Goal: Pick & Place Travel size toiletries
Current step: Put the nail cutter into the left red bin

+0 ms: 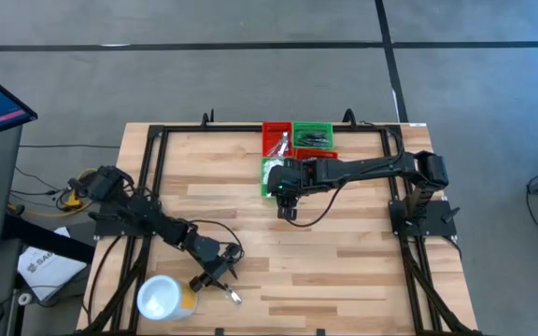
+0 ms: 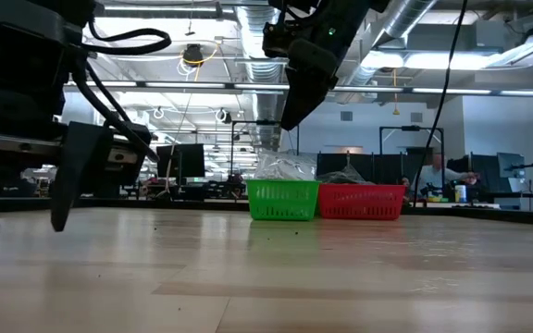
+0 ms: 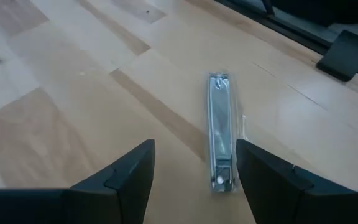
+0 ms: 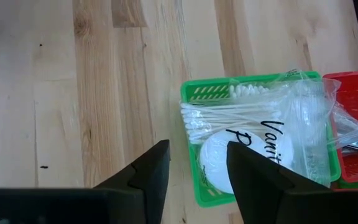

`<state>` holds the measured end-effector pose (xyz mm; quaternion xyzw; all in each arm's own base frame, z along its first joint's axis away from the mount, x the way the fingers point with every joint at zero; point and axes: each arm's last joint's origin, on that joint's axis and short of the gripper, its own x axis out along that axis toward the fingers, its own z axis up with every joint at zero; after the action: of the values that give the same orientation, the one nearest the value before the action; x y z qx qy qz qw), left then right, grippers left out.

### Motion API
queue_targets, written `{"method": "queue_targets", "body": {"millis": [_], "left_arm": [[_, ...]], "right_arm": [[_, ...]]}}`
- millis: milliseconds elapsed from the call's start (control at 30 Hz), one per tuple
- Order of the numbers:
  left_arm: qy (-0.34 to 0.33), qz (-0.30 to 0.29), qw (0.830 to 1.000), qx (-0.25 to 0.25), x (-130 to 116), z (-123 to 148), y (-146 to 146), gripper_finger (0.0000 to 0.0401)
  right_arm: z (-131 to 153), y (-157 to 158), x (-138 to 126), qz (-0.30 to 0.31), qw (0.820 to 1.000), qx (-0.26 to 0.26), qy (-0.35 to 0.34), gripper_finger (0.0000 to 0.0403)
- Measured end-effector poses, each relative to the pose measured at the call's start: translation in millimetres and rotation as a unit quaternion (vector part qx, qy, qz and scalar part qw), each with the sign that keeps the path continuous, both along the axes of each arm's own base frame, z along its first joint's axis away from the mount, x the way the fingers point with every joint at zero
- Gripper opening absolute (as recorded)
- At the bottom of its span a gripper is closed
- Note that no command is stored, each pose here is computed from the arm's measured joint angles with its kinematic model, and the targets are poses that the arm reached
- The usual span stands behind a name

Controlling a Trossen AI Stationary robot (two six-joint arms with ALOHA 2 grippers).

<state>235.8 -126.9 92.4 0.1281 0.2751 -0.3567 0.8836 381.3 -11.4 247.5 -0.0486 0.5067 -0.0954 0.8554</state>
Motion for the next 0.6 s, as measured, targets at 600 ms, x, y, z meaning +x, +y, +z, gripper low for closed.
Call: {"method": "queue_targets", "body": {"millis": [600], "left_arm": [[-0.032,-0.047,0.998,0.033,-1.7,-1.0,-8.4,0.0214]], "right_arm": [[0.2,0.0,0.3,0.000,1.000,0.000,-0.002,0.0149]]}}
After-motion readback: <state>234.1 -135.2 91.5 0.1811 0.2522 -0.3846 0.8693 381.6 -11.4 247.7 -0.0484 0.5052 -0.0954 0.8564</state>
